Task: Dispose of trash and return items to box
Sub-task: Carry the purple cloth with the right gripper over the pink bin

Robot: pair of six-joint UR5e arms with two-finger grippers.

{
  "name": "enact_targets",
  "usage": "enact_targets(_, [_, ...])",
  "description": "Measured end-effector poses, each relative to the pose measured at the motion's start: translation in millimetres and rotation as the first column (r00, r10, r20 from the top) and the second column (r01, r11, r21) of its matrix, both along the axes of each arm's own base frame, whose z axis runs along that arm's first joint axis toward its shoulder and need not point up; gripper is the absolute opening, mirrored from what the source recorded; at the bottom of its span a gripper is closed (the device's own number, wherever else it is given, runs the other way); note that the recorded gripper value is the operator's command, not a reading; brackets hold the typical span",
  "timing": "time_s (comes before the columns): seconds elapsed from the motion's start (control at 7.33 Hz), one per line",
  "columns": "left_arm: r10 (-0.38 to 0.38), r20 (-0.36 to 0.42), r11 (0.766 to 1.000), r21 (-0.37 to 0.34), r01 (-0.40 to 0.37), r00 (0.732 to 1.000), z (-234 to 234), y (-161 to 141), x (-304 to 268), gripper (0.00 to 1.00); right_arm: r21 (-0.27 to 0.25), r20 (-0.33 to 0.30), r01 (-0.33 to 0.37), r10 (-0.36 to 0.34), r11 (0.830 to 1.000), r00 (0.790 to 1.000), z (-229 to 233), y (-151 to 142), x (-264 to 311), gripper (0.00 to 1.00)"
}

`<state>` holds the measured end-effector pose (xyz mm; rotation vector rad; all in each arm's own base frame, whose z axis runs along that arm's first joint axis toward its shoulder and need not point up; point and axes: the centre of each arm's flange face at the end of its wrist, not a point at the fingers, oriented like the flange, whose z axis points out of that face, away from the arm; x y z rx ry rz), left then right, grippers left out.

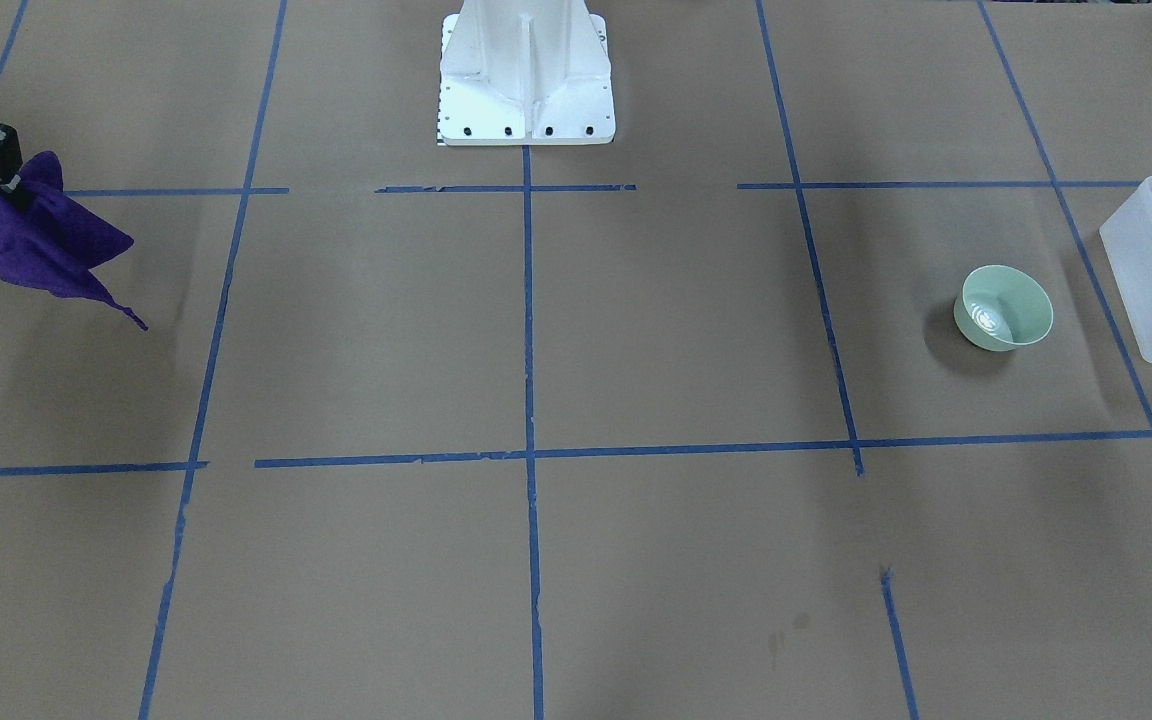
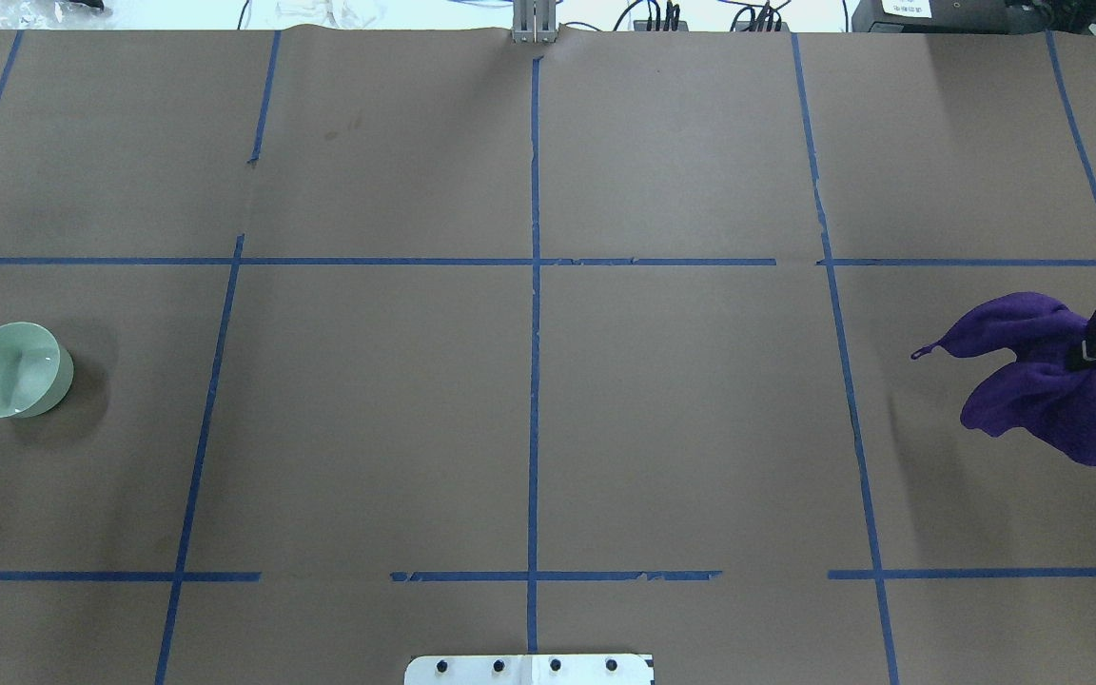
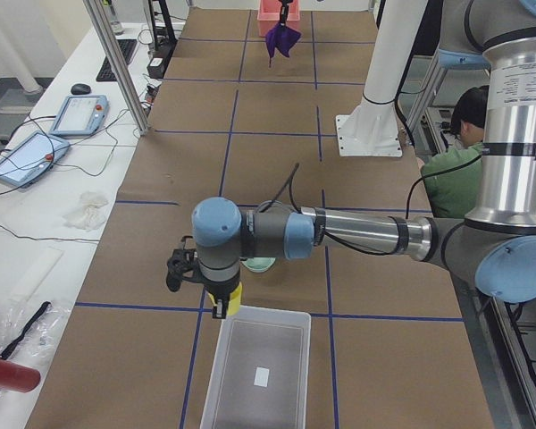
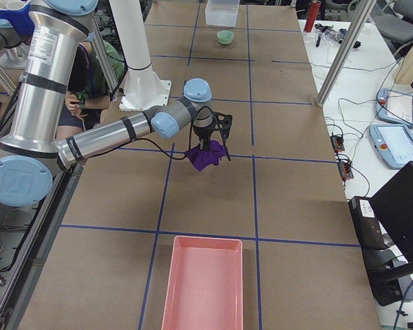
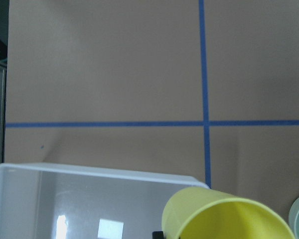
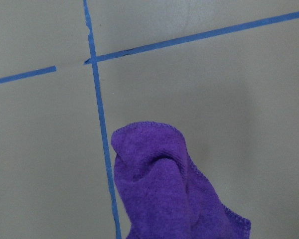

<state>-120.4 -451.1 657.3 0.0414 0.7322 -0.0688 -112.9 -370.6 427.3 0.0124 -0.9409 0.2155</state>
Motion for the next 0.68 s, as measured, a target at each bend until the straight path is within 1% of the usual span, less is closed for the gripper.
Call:
enact_targets(0.14, [-0.025,-0.040,1.000,-0.020,0.024,0.999,35.3,20.7,3.5,0.00,0.000,0.027,-0.015,0.015,1.000,1.000,-4.6,-3.1,13.7,0.00])
enact_targets(0.41, [-0.111,-0.074,0.993,-0.039,0.108,0.991,90.8,55.1,9.8,0.00,0.032,0.050,-0.028,0.026,0.999,0.998,-6.3,-6.9,41.1,0.00])
enact_targets(0.55, [-0.147,-0.081,0.989,-0.044,0.144,0.986,107.5,68.4,12.4,0.00,0.052,0.045,-0.026,0.023,0.998,0.999,-5.1,-7.9,51.5,0.00])
enact_targets(0.68, [-0.170,-0.092,0.985,-0.054,0.165,0.981,115.3,74.7,14.8,0.00,0.076,0.024,-0.013,0.011,0.997,1.000,-1.5,-8.8,63.9,0.00])
